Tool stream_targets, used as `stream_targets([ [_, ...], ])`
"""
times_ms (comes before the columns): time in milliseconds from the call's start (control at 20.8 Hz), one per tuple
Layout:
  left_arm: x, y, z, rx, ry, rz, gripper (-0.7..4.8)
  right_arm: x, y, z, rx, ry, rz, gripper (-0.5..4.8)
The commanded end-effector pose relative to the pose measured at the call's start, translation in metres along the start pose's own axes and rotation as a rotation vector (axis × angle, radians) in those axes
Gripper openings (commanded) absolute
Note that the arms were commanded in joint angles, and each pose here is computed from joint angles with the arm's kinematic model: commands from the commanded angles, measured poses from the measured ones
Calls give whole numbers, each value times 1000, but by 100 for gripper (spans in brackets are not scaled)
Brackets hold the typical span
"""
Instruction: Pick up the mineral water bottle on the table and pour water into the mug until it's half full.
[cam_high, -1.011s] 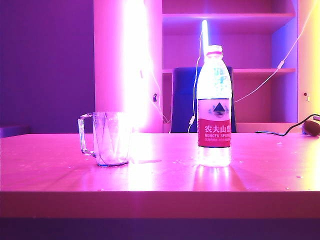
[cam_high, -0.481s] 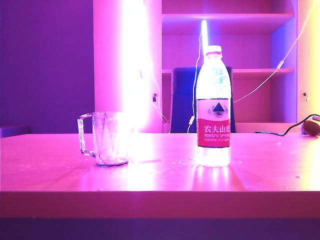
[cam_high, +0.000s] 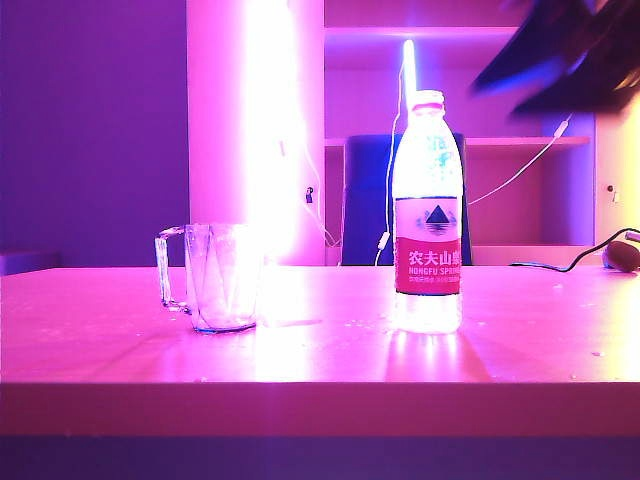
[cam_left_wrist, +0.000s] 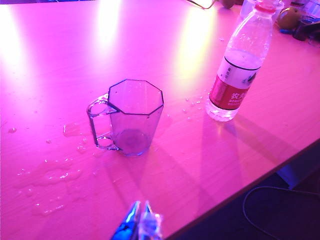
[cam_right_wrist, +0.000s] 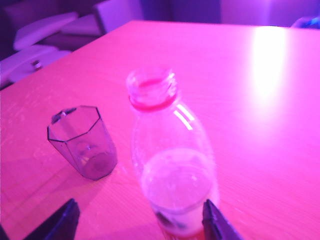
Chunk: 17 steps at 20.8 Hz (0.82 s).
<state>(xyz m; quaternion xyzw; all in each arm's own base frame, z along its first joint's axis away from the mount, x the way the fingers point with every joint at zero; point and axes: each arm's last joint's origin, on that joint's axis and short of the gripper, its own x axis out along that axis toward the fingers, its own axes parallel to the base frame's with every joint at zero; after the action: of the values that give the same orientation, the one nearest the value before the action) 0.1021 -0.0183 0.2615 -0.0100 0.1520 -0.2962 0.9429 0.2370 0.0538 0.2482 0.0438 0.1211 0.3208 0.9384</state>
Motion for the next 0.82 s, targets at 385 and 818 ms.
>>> stream_targets([
  [385,-1,0,-4,-20,46,20,-5,72,-20,-54,-21,4,61,479],
  [818,-1,0,-5,-2,52,17,-5,99,-31,-94,-38,-30,26,479],
])
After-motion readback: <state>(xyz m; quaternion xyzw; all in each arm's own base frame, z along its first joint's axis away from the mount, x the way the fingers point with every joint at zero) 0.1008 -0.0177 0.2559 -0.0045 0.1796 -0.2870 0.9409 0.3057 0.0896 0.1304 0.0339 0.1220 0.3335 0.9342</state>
